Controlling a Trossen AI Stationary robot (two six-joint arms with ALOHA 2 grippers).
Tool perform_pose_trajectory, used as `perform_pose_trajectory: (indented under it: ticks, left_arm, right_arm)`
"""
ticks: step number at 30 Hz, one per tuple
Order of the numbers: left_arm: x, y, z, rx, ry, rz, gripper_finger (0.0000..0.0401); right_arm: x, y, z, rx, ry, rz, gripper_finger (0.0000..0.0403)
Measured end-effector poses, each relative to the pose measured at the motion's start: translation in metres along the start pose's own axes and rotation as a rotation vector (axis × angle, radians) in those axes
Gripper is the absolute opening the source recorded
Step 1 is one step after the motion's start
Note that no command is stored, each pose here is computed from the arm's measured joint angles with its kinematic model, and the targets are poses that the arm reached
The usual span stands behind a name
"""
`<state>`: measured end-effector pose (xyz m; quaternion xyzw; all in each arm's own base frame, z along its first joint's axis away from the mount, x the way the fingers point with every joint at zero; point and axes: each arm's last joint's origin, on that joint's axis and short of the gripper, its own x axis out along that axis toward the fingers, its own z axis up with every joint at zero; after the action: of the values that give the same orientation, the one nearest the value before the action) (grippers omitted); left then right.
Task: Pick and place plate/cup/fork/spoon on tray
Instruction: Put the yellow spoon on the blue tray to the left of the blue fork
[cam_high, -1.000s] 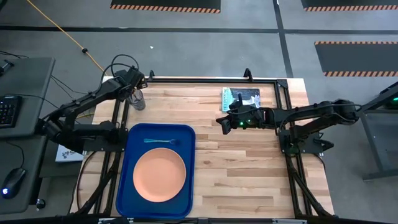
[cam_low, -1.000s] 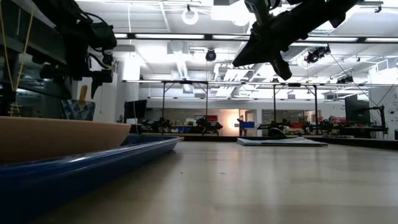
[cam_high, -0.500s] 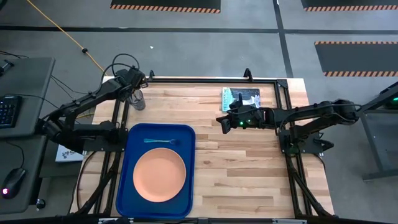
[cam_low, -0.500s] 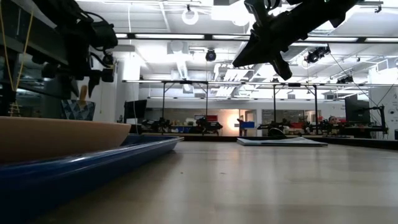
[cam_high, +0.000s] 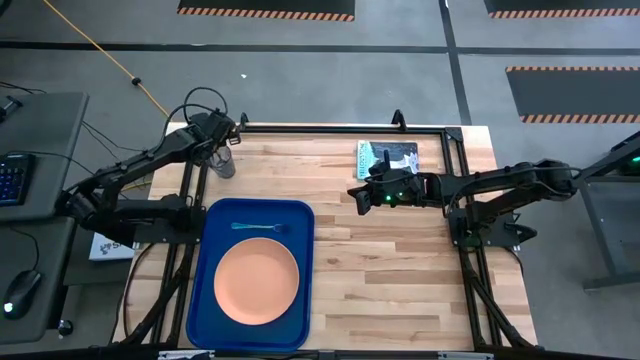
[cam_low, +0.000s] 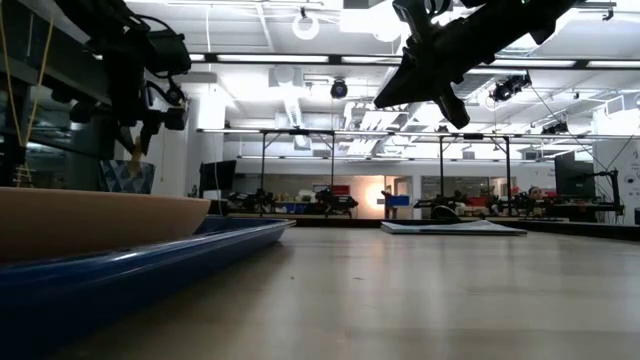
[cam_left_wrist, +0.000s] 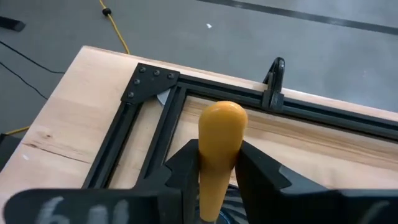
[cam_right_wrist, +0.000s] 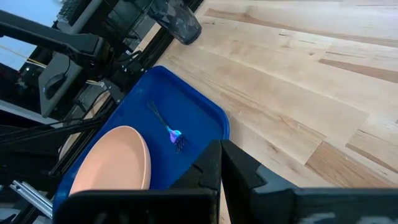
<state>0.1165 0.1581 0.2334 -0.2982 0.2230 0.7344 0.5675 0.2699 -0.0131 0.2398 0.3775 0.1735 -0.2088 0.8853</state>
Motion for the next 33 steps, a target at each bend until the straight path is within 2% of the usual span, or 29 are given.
perform_pose_trajectory:
  ticks: [8, 15, 23, 33]
  left_arm:
    - [-0.016, 0.01, 0.006, -0.036, -0.049, -0.049, 0.0067]
    - [-0.034, 0.024, 0.012, -0.07, -0.11, -0.108, 0.008]
    - [-0.053, 0.038, 0.014, -0.05, -0.165, -0.192, 0.0069]
    - [-0.082, 0.058, 0.015, -0.112, -0.274, -0.318, 0.0068]
  right_arm:
    - [0.0, 0.0, 0.0, 0.0, -0.013, -0.011, 0.0]
    - [0.0, 0.0, 0.0, 0.0, -0.014, -0.012, 0.0]
    - [0.0, 0.0, 0.0, 0.0, -0.014, -0.012, 0.0]
    - [0.0, 0.0, 0.0, 0.005, -0.014, -0.012, 0.0]
